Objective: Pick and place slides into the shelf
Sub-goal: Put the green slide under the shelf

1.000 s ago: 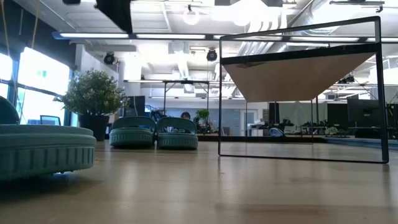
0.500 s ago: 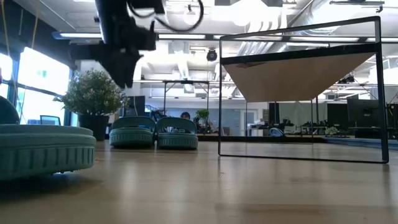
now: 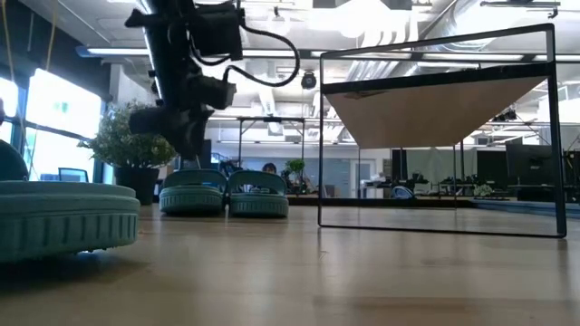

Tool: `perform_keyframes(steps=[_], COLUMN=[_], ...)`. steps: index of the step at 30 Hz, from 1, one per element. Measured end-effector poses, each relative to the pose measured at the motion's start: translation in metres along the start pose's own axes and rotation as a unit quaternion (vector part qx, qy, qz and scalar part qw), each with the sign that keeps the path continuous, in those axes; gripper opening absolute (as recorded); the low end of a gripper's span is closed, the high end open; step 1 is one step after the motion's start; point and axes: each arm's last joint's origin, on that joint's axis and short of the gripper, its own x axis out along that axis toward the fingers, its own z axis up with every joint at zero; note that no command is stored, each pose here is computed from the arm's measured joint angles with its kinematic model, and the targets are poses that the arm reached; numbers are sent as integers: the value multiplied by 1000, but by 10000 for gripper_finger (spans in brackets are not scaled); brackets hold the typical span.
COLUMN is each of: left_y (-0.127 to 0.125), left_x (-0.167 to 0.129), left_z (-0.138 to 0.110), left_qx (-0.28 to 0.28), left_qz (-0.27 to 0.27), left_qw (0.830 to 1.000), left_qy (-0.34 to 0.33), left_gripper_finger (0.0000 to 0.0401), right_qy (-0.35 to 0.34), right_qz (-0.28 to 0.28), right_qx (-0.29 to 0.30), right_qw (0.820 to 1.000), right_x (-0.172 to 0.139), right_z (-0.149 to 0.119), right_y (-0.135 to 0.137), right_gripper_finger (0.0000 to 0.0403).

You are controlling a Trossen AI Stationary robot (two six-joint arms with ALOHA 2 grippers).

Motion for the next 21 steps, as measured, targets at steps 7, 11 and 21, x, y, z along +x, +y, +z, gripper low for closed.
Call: perform_keyframes(steps=[7, 11, 21], left_y=[3, 4, -4], left_x=[5, 5, 24], left_z=[3, 5, 12], left_qx=[-22, -11, 3], left_qz=[29, 37, 28], left_qw=[999, 999, 1000], left_qy=[-21, -26, -5], left_gripper_finger=[145, 145, 145], right_qy=[3, 3, 3], right_qz=[-1, -1, -1], right_qx=[0, 0, 0], right_qw=[1000, 1000, 1000], right_x=[0, 0, 0], right_z=[-1, -1, -1], right_y=[0, 0, 0], right_gripper_finger=[0, 0, 0])
